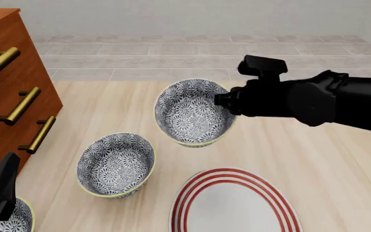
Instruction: Pick up the bowl and put it in the front on the plate.
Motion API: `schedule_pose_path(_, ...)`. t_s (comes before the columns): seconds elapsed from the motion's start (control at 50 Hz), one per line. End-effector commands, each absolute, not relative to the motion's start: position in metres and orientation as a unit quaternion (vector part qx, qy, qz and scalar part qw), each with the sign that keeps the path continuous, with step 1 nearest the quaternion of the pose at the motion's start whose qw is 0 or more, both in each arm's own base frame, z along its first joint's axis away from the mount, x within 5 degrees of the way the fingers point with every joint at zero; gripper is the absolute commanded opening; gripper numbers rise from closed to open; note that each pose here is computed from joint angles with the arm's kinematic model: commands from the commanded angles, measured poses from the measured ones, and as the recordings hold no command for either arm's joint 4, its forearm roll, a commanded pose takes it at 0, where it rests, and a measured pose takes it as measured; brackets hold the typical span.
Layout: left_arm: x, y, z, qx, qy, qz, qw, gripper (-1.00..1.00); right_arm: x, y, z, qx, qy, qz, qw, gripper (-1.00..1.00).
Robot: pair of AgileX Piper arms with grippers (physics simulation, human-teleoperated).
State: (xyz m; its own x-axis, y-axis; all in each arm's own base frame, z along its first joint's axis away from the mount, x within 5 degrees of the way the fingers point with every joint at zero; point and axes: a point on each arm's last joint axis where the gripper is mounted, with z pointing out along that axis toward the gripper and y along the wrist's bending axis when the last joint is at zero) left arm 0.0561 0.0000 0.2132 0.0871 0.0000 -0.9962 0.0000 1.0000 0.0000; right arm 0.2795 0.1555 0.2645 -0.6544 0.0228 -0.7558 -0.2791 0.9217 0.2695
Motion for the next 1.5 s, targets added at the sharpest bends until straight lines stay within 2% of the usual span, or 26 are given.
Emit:
schedule_pose_path(0.02, 0.056, 0.000, 0.213, 0.000, 0.676, 0.000, 0.737, 1.00, 0.267, 0.142, 0.270, -0.053, 0.890, 0.189, 0.411, -1.00)
schedule_pose_path(0.9, 0.056, 0.000, 0.213, 0.000, 0.676, 0.000, 0.737, 1.00, 0.192, 0.115, 0.270, -0.037, 0.895, 0.213, 0.391, -1.00)
schedule_pose_path(1.5, 0.056, 0.000, 0.213, 0.000, 0.676, 0.000, 0.737, 1.00, 0.170, 0.094, 0.269, -0.016, 0.901, 0.204, 0.383, -1.00)
